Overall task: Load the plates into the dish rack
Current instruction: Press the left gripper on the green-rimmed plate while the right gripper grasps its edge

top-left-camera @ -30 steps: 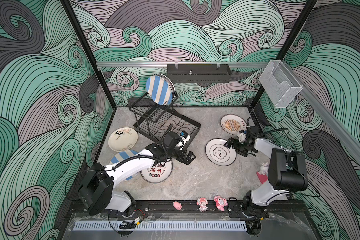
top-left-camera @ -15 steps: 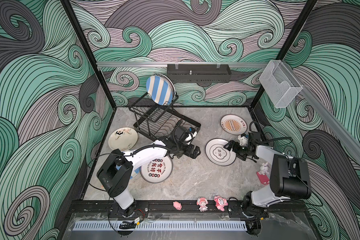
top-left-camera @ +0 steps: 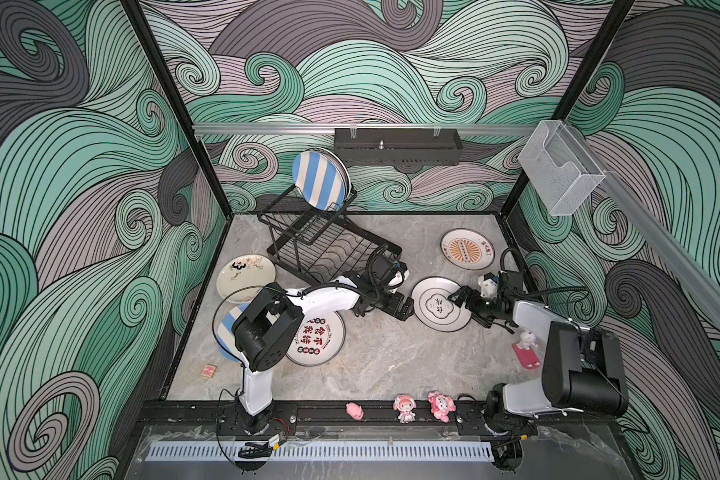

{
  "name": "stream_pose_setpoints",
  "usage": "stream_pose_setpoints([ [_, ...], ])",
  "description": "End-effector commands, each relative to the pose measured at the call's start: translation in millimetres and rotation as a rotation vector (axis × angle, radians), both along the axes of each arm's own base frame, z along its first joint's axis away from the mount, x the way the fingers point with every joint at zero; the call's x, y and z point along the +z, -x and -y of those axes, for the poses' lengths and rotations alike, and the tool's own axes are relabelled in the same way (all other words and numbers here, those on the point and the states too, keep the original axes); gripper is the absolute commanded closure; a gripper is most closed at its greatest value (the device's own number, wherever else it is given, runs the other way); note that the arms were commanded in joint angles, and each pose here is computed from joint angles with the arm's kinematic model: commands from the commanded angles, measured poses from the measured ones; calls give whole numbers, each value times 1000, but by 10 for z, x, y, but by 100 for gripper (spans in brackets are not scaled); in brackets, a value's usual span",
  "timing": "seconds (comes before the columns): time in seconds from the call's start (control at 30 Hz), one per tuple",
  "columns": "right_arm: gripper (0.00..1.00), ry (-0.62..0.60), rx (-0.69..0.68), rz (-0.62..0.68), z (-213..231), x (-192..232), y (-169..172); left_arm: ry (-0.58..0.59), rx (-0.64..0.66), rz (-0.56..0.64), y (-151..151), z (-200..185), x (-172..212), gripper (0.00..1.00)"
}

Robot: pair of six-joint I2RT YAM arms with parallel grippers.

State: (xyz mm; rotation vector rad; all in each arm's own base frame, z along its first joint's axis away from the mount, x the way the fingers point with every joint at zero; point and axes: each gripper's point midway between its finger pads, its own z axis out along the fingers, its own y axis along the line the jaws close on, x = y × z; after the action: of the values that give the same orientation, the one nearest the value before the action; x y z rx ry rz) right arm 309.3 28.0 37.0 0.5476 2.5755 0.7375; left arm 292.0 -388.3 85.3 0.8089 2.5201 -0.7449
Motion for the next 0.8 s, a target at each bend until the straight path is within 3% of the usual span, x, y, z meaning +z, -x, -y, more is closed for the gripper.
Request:
stream_pose_setpoints([
  [0.0,8,-36,-12,-15,-36,-13,66,10,-16,1,-24,152,33,1],
  [0.17,9,-59,-24,-26,-57,-37,101,-1,39,-12,-137,252,-102,1],
  [0.53,21,-106,-24,-45,-111,-138,118,-1,19,-22,-235,545,-362,1],
  [0.77,27,-118,-27,-34,-121,-180,126,-25,3,56,-408,609,-280,1],
])
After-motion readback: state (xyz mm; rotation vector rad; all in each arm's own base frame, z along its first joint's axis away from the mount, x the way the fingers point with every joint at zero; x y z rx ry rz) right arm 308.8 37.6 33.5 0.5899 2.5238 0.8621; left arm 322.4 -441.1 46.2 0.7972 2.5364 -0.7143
